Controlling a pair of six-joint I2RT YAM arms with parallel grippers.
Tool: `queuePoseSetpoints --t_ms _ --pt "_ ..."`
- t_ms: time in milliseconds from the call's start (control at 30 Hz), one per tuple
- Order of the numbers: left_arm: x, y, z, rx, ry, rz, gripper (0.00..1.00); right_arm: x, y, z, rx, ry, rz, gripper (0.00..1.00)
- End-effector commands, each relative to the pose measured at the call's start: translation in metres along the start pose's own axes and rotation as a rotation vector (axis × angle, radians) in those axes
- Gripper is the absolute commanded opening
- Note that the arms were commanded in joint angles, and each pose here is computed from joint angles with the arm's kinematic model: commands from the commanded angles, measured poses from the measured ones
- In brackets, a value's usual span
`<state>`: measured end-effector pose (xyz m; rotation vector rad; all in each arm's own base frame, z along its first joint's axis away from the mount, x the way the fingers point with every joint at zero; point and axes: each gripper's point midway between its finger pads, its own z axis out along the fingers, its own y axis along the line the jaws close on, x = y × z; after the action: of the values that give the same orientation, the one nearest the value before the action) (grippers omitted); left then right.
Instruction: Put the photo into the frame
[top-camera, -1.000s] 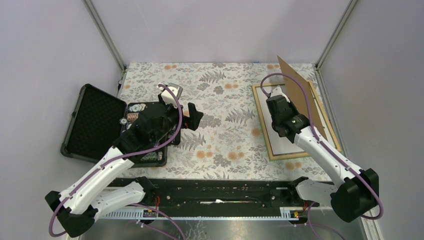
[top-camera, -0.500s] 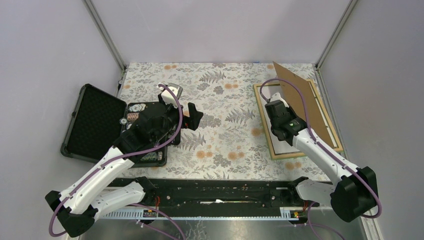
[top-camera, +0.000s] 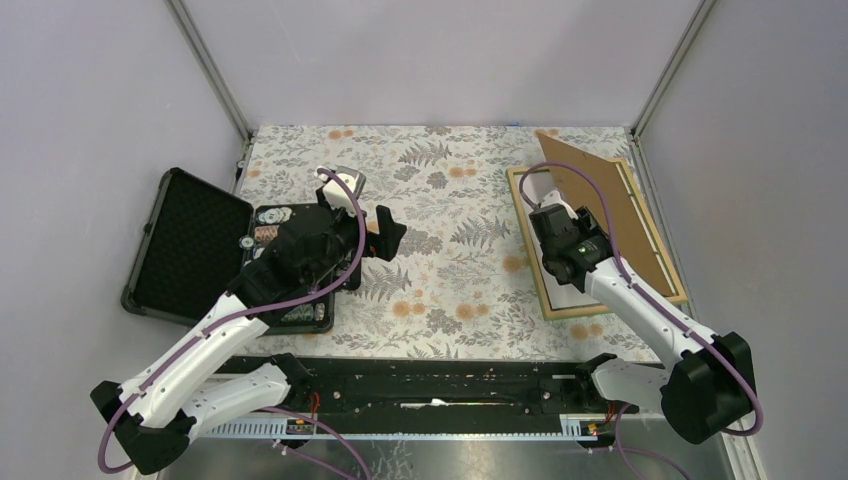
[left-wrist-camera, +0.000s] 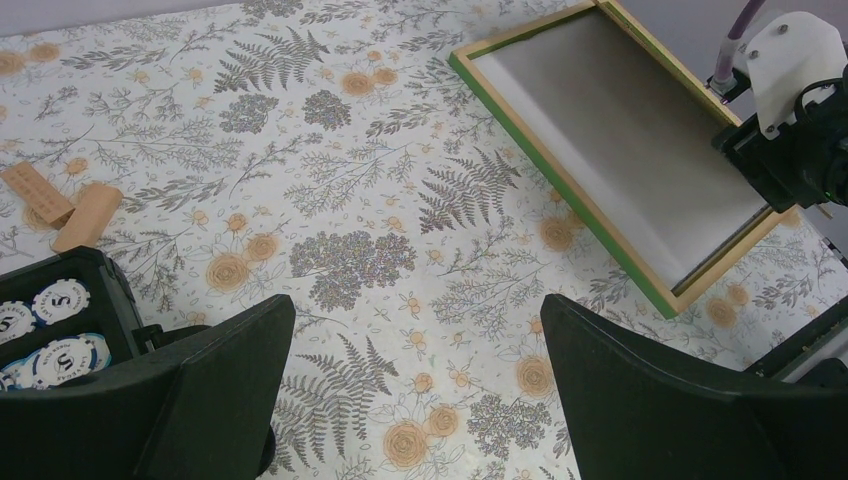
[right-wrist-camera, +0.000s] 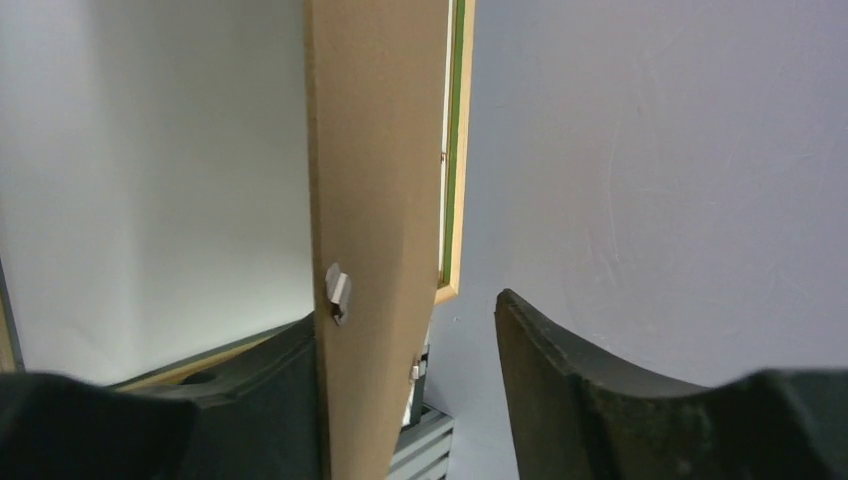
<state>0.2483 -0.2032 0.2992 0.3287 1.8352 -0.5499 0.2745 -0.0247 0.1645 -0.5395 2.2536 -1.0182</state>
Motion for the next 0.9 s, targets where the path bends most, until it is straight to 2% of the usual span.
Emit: queuePoseSetpoints --t_ms 0,200,333,433,633,867 --pt "-0.012 0.000 0.000 -0.005 -0.052 0.006 0.99 0.017 -0.012 -0.003 0.057 0.071 -0.027 0.63" --pt "-0.011 0.000 0.001 -0.005 -0.048 0.006 0.99 0.027 0.004 -0.005 -0.033 0.106 -0.027 0.84" --pt "-0.010 0.000 0.002 -0.006 -0.046 0.007 0.99 0.027 0.009 -0.003 -0.040 0.126 0.007 0.91" --pt "-0.010 0.001 0.002 -0.008 -0.047 0.006 0.99 0.024 0.010 0.002 -0.022 0.153 0.082 0.93" --pt "-0.009 0.001 0.002 -0.011 -0.045 0.008 0.99 0.020 0.004 0.017 0.063 0.235 0.129 0.96" --pt "-0.009 0.003 0.003 -0.020 -0.047 0.010 0.99 0.014 0.012 0.025 0.051 0.268 0.196 0.96"
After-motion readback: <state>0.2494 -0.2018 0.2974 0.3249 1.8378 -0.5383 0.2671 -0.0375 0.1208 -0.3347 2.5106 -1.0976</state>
